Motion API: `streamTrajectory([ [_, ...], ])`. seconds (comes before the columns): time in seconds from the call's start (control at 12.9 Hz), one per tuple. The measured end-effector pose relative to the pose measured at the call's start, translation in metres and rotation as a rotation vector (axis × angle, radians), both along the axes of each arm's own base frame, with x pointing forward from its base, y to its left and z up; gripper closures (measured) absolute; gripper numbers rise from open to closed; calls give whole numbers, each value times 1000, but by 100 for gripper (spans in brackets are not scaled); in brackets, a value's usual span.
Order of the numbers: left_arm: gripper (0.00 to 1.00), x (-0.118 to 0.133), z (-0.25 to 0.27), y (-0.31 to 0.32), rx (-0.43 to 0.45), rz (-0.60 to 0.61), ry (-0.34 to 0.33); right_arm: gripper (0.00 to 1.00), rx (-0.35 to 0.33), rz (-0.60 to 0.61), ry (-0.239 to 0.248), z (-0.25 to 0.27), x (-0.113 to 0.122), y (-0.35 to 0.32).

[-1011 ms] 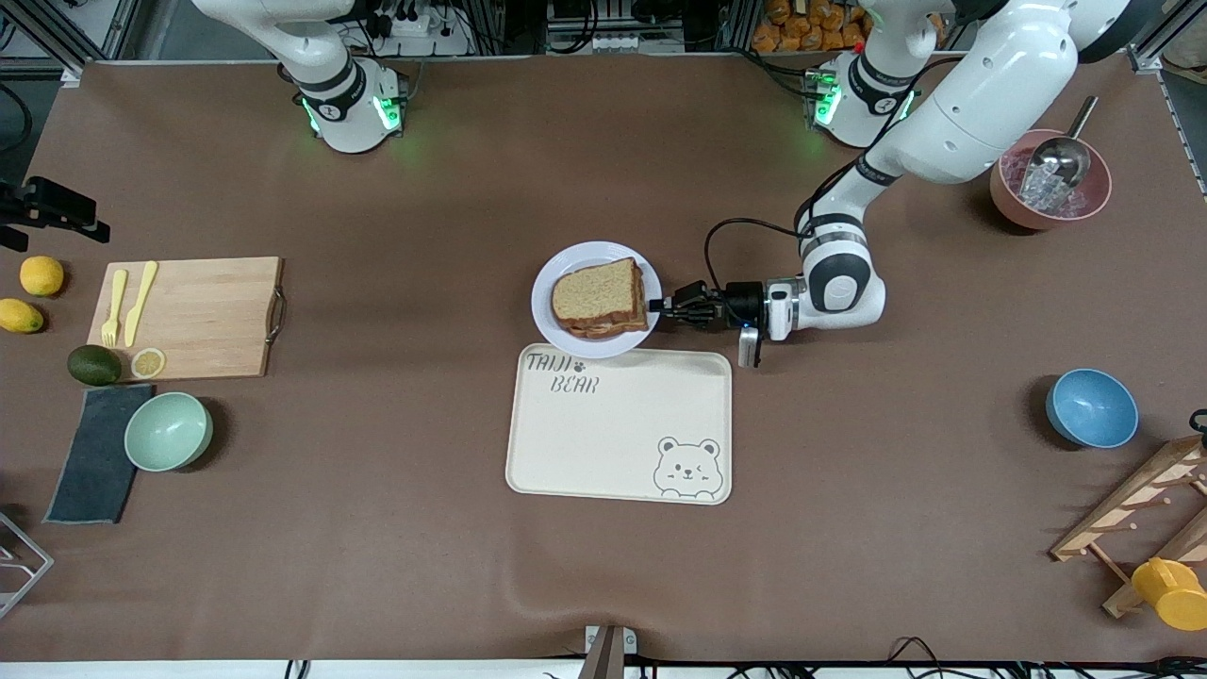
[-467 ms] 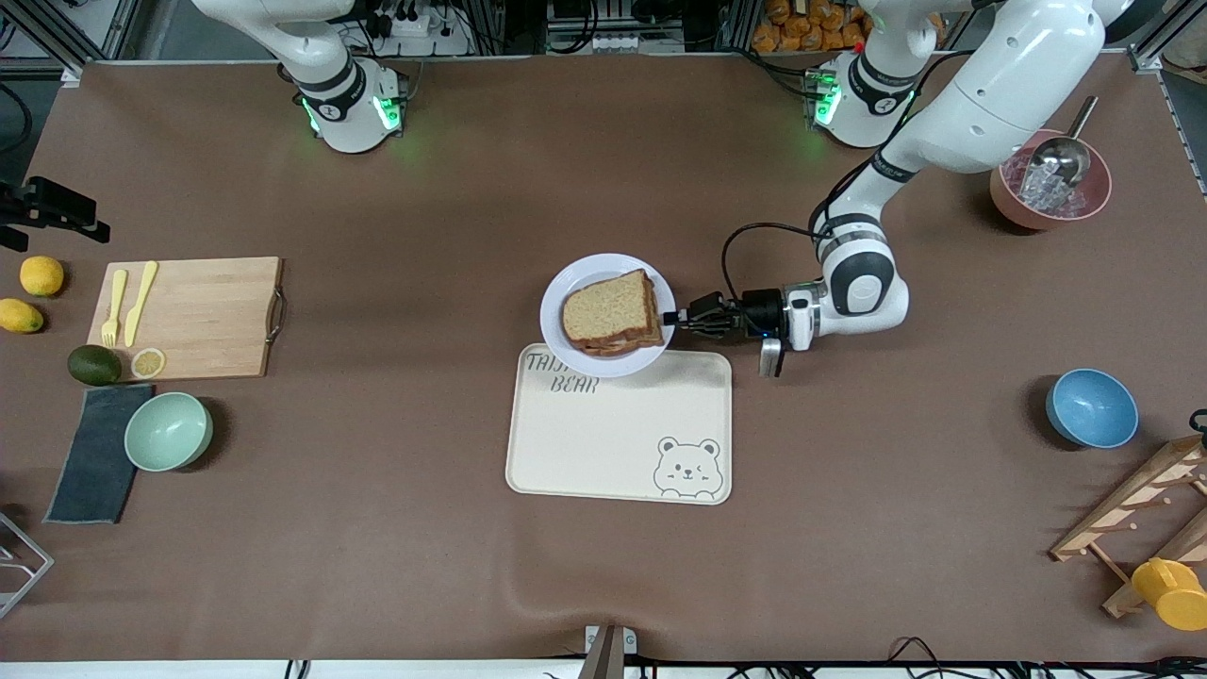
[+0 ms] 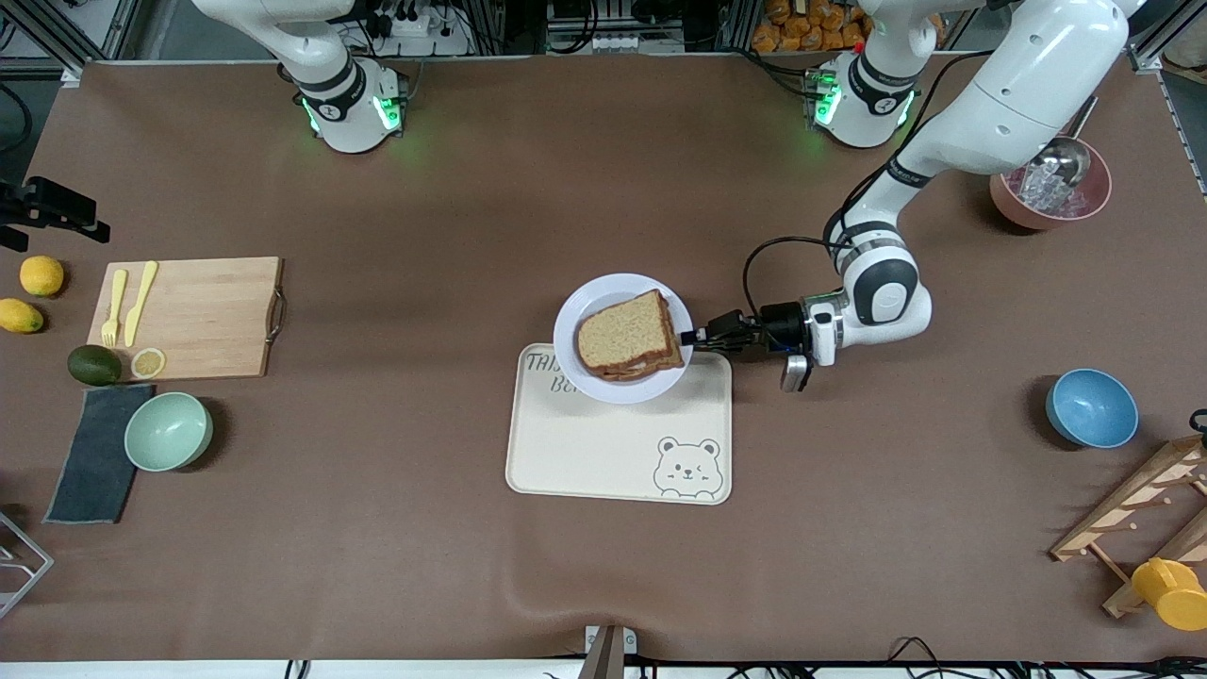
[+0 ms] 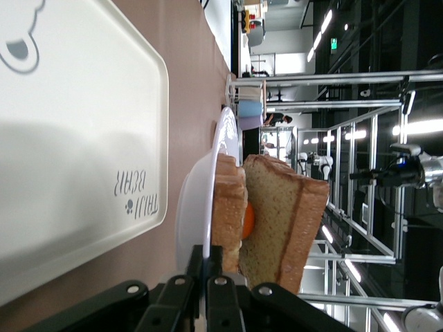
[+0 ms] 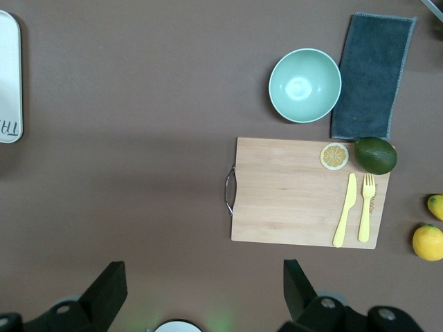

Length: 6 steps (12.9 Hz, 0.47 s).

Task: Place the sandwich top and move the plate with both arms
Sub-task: 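Slide the plate with the left gripper onto the bear tray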

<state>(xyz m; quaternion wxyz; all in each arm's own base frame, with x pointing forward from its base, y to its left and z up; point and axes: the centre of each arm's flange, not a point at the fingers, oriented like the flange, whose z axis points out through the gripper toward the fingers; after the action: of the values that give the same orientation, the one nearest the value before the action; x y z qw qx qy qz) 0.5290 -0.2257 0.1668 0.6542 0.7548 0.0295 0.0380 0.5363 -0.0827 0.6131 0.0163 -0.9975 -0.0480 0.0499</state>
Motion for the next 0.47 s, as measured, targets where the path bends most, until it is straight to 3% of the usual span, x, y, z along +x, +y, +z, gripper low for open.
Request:
streamTrajectory([
  [0.47,96,28,-10,22,-13,61,15,0,0,1,1,-1,0,0],
])
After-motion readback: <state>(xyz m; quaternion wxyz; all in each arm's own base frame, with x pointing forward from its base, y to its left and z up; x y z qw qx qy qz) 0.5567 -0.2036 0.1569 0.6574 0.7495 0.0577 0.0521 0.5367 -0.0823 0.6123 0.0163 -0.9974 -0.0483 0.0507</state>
